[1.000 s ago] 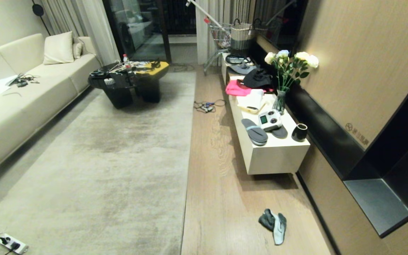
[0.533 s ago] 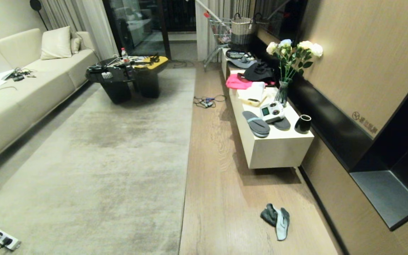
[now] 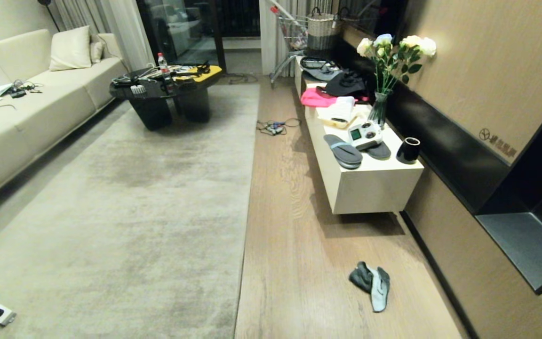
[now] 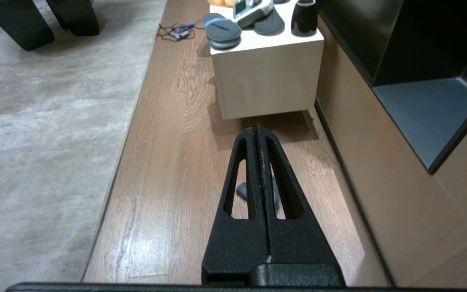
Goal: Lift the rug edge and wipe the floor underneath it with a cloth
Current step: Pick up the rag
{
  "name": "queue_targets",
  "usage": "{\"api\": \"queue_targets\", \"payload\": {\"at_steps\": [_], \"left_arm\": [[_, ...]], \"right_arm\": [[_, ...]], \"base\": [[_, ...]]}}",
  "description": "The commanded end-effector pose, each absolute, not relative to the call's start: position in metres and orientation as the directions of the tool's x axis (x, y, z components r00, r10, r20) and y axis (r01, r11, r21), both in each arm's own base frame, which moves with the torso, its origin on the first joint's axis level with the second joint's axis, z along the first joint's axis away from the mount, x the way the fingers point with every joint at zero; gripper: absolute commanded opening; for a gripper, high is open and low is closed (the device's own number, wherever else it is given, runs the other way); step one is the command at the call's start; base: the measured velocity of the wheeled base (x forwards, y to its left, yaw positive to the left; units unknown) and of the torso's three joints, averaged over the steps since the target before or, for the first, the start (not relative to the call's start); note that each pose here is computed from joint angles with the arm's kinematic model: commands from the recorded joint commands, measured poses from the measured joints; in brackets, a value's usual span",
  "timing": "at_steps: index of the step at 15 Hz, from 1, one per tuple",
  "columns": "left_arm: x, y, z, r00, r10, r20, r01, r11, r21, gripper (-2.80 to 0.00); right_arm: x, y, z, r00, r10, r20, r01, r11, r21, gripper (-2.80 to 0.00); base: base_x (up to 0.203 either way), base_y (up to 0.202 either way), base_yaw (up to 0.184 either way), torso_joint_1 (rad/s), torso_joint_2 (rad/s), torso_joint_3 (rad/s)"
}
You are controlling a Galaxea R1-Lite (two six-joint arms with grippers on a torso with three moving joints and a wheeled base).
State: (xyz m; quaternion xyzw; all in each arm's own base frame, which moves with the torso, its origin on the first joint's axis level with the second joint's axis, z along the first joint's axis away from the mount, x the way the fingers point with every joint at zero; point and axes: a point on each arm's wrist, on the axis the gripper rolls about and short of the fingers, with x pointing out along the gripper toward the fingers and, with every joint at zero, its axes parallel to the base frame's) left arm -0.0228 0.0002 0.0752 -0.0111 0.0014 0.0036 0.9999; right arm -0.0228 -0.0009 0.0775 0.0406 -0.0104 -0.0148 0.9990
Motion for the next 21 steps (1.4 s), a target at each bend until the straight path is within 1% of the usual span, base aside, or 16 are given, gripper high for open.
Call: {"api": "queue_targets", "payload": {"at_steps": [1,6,7,21], "left_arm": [[-0.0227,0.0002,0.0754,1.0,0.008,-0.003,-0.008,1.0,-0.023,-2.8],[-0.0227,0.0002,0.0753,1.0,0.008,-0.003,-0.008,1.0,-0.023,-2.8],[-0.0227,0.0002,0.0754,1.0,0.008,-0.003,-0.008,1.0,-0.023,-2.8],[-0.0227,0.0002,0.0753,1.0,0.008,-0.003,-0.008,1.0,-0.023,-2.8]], "right_arm": [[-0.0227,-0.001,0.0776,0.999,-0.031,0.018,0.029,0.996,0.082,-2.8],[-0.0227,-0.001,0.0776,0.999,-0.031,0.018,0.029,0.996,0.082,-2.8],[-0.0227,-0.001,0.0776,0.999,-0.031,0.018,0.029,0.996,0.083,-2.8],[-0.0227,-0.0011,0.0776,0.999,-0.038,0.018,0.036,0.995,0.093,-2.8]], "base": [[0.0,0.0,0.0,-0.035,0.45,0.408],[0.0,0.0,0.0,-0.008,0.43,0.435],[0.0,0.0,0.0,0.005,0.13,0.166],[0.0,0.0,0.0,0.0,0.0,0.0]]}}
